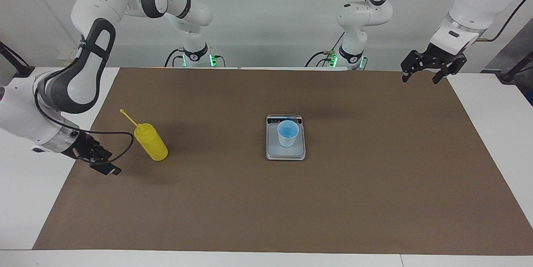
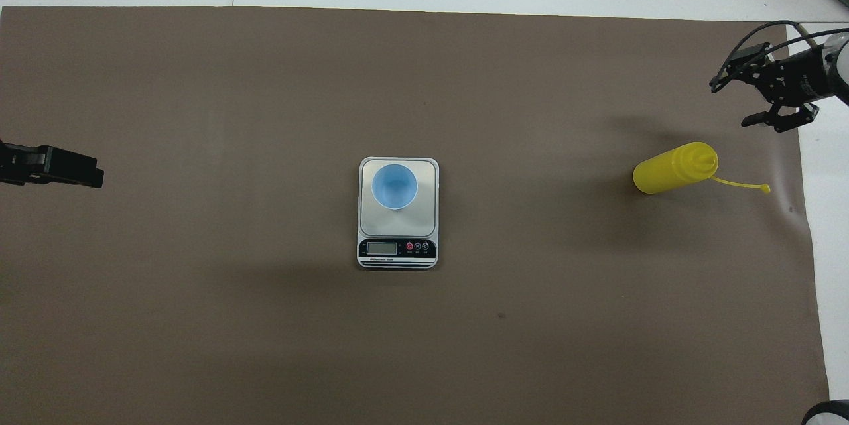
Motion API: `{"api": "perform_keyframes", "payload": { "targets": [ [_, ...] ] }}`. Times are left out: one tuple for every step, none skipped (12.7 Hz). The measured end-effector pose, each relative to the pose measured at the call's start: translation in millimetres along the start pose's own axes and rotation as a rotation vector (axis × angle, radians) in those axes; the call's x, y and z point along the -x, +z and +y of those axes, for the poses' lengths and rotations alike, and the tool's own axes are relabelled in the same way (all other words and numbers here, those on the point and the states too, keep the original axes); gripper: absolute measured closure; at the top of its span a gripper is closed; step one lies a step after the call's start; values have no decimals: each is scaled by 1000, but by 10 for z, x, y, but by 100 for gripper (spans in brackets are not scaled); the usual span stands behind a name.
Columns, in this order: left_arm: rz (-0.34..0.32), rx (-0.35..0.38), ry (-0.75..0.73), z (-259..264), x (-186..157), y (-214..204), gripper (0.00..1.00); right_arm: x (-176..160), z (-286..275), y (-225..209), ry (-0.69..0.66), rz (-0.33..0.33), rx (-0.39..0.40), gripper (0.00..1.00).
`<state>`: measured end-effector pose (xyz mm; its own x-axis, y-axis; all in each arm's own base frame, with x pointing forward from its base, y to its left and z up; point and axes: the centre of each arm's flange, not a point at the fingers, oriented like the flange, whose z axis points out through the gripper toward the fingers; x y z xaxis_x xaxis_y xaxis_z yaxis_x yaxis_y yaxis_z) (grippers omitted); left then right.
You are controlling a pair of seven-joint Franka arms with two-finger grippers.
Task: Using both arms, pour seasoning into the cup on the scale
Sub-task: 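Lower the right gripper over the yellow bottle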
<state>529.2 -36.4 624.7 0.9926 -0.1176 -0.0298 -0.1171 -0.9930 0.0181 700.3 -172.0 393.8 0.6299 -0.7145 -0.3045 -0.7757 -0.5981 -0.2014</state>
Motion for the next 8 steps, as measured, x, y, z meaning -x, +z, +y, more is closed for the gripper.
{"api": "perform_keyframes", "payload": {
  "targets": [
    [-5,-3,5,29,13,3,0,40,-8,52,37,-38,-4,0],
    [-8,-4,7,42,21,10,0,65,2,98,75,-70,-5,0],
    [-11,-4,8,44,28,19,0,82,20,136,108,-98,-3,0],
    [-16,-4,7,44,37,39,0,94,44,170,132,-117,5,0],
    [-20,-5,6,49,48,56,0,103,64,202,153,-131,14,0],
    [-23,-5,2,79,58,69,0,115,82,233,174,-143,21,0],
    [-25,-7,-1,164,66,76,0,141,99,281,193,-163,22,0],
    [-24,-9,0,260,77,73,0,169,111,341,207,-189,16,0]
  ]
}}
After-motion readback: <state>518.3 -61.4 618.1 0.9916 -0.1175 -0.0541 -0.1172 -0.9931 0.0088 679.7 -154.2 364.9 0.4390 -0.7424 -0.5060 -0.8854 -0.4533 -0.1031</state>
